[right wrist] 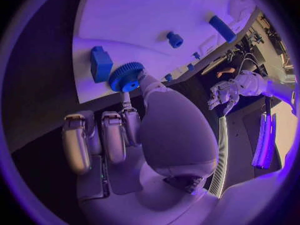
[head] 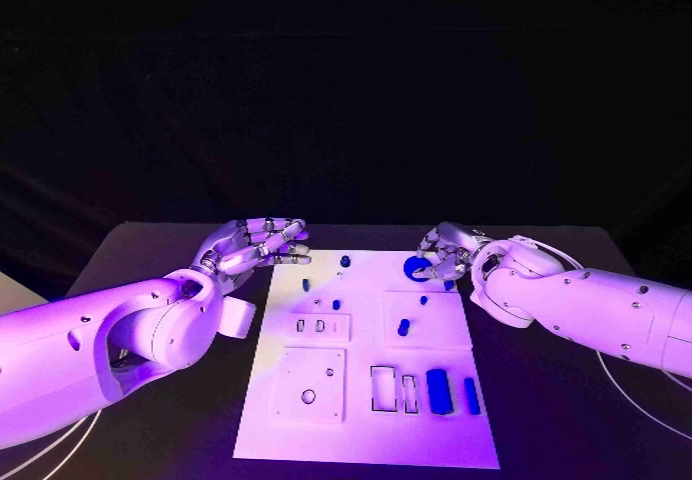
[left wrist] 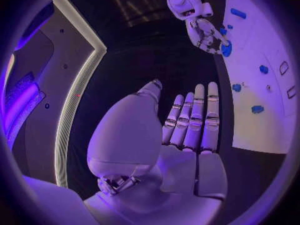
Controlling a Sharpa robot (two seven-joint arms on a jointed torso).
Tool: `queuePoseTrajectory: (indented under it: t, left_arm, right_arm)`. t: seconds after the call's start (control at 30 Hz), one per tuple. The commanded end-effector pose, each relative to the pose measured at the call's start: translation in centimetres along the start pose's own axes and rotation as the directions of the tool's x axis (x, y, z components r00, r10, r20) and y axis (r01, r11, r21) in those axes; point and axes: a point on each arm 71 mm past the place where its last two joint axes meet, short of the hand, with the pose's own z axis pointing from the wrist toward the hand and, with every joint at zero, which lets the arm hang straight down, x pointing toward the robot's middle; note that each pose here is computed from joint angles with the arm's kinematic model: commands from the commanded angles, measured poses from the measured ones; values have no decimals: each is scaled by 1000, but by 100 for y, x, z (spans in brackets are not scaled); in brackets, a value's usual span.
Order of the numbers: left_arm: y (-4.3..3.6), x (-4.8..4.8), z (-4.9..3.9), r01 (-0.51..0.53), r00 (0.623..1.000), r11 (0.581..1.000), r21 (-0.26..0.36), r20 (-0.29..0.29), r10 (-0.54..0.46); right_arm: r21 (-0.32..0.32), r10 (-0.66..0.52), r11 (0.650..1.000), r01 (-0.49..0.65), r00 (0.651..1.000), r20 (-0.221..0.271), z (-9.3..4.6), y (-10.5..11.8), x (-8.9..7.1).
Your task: Assemble the parts on the task board
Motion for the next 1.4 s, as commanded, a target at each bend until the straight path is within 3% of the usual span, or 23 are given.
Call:
queuePoseTrajectory:
  t: [0.03,0.27,0.53,0.8,0.97,1.2,1.4]
  left_arm:
    - [-16,12,5,2,1000,1000,9,-10,-2]
    - [-16,10,4,2,1000,1000,8,-10,-2]
    - [-15,4,3,2,1000,1000,8,-9,-2]
    - [-14,-1,3,2,1000,1000,8,-7,-2]
    - [-13,5,6,3,1000,1000,7,-7,-3]
    - [-11,21,12,5,1000,1000,7,-11,-5]
    - [-11,35,15,10,1000,1000,8,-14,-9]
  right_arm:
    - [0,-20,1000,20,999,-29,-5,-5,47]
    - [11,-33,999,33,999,12,-15,-4,29]
    - [-66,-97,992,104,990,99,-66,144,5]
    - [-163,-102,979,123,986,132,-125,487,-26]
    - [-238,-99,963,129,986,135,-128,818,-7]
    - [-318,-113,936,152,984,138,-82,1227,130]
    - [-340,-121,927,158,984,130,-13,1391,265]
